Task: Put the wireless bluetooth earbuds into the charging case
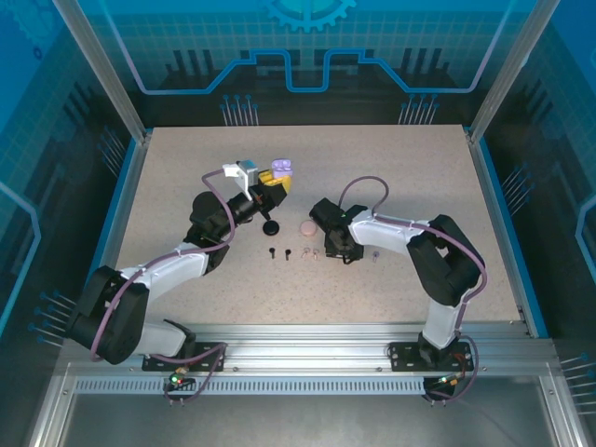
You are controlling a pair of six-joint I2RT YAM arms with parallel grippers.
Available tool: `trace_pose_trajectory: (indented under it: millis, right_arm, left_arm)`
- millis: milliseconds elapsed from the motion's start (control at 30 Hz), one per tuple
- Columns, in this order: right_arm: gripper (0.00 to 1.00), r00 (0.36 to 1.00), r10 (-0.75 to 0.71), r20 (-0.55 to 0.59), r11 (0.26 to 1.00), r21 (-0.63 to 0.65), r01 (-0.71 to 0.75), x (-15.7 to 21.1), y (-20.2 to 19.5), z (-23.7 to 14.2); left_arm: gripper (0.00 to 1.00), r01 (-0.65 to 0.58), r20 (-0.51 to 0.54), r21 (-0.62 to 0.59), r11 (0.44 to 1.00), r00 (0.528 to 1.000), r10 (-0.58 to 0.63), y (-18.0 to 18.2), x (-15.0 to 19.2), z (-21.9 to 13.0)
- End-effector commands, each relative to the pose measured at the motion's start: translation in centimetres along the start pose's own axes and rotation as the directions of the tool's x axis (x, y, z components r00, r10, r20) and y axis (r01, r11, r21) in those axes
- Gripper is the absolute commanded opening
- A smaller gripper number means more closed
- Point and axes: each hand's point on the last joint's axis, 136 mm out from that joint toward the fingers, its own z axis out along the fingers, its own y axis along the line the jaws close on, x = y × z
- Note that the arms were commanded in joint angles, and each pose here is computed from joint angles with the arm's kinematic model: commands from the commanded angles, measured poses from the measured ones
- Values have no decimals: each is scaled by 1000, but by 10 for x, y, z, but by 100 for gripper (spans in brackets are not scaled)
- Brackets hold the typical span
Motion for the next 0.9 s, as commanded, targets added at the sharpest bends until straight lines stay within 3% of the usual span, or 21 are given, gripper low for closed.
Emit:
trace_pose_trajectory:
  millis: [0, 500, 867]
  right_arm:
    - [41, 999, 36, -3, 999, 2, -36, -3, -2, 6]
    - [36, 999, 46, -26, 999, -7, -47, 6, -7, 18]
    - [36, 999, -35, -30, 998, -48, 34, 11, -5, 16]
  left_arm:
    - [0, -34, 28, 3, 999, 999, 34, -5, -8, -3]
    - [0, -50, 13, 18, 999, 999, 49, -11, -3, -1]
    - [0, -54, 4, 24, 998, 999, 54, -14, -1, 1]
